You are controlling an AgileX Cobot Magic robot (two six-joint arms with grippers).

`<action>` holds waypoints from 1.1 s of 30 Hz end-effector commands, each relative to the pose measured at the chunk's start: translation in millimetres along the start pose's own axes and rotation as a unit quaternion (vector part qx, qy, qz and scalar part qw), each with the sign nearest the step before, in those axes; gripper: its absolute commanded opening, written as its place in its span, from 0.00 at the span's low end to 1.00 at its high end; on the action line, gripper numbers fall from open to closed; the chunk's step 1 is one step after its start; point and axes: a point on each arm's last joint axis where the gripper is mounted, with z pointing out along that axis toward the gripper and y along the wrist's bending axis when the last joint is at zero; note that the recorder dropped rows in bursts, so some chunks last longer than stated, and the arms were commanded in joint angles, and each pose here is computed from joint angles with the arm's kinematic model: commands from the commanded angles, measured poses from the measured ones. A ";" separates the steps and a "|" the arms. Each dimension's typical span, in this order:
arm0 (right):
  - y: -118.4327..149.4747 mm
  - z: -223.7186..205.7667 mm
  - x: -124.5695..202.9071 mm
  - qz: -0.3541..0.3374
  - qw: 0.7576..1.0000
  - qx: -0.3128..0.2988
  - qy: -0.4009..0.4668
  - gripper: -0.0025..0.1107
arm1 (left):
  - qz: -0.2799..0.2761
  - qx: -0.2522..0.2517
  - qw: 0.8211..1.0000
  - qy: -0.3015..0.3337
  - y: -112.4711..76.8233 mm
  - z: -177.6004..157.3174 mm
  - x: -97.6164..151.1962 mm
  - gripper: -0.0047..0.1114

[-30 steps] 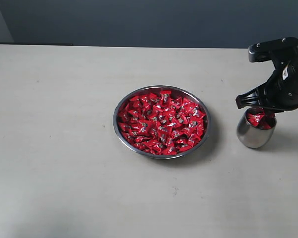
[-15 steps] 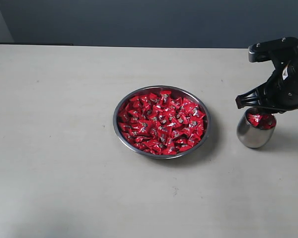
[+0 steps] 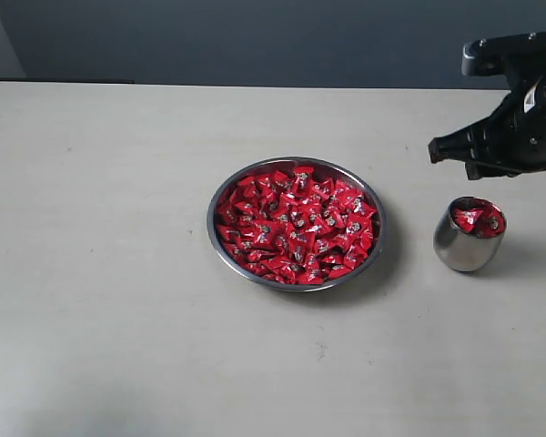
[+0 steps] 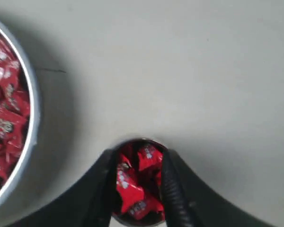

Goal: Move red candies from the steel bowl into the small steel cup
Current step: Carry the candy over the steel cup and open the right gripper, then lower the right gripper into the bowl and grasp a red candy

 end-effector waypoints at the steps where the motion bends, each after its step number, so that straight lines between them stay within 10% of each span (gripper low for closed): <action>1: 15.1 -4.0 -13.6 -0.014 0.997 -0.067 -0.021 0.31 | 0.000 0.000 1.000 -0.006 0.0 -0.1 -0.3 0.04; 23: 165.6 77.8 -27.4 -0.166 0.966 -0.190 0.052 0.31 | 0.000 0.000 1.000 -0.006 0.0 -0.1 -0.3 0.04; 33: 188.4 72.6 -24.0 -0.193 0.960 -0.202 0.016 0.31 | 0.000 0.000 1.000 -0.006 0.0 -0.1 -0.3 0.04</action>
